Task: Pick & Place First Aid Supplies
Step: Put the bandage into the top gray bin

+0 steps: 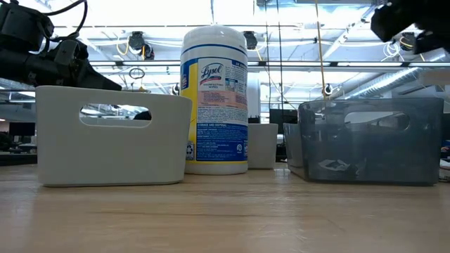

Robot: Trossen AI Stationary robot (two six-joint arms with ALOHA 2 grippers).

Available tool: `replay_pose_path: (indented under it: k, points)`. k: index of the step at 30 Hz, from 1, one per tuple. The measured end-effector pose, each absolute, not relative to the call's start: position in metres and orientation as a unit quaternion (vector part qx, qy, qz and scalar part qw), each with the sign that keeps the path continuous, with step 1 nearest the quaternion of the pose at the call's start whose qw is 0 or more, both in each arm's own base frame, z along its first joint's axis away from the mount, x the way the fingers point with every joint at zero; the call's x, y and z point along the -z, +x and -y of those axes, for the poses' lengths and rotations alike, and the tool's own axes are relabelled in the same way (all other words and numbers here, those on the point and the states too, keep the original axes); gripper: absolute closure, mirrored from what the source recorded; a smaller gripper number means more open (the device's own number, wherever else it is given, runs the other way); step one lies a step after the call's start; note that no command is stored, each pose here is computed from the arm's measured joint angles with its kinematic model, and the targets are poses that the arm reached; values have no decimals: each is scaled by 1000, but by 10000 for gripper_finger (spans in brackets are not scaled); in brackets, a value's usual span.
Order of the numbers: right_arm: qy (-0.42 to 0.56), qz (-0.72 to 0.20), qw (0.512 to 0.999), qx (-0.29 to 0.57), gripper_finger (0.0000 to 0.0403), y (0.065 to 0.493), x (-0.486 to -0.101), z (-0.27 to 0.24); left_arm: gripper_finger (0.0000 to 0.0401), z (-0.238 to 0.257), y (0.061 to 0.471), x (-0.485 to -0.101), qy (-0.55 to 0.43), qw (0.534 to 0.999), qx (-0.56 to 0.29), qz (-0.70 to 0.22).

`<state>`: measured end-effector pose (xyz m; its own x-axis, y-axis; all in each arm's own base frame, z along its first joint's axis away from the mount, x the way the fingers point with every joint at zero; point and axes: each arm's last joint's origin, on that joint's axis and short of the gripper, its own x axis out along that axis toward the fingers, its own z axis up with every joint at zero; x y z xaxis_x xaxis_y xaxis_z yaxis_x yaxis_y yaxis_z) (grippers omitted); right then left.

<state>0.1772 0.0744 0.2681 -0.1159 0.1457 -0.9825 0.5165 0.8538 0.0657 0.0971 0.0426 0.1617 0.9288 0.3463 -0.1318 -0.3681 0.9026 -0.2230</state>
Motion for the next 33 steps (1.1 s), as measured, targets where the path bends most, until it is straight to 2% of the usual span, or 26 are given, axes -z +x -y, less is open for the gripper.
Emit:
replay_pose_path:
  k: [6,14,26,33]
  points:
    - [204,-735,636,113,403,184,-268,-60,272,-43,97,-162,-123,974,-183,-44]
    - [201,-733,640,114,403,215,-263,-21,272,-43,97,-162,-123,974,-183,-45]
    - [186,-698,685,97,403,291,-281,54,272,-43,97,-162,-123,974,-183,-44]
    - [161,-651,737,79,403,341,-302,98,272,-43,97,-162,-123,974,-183,-45]
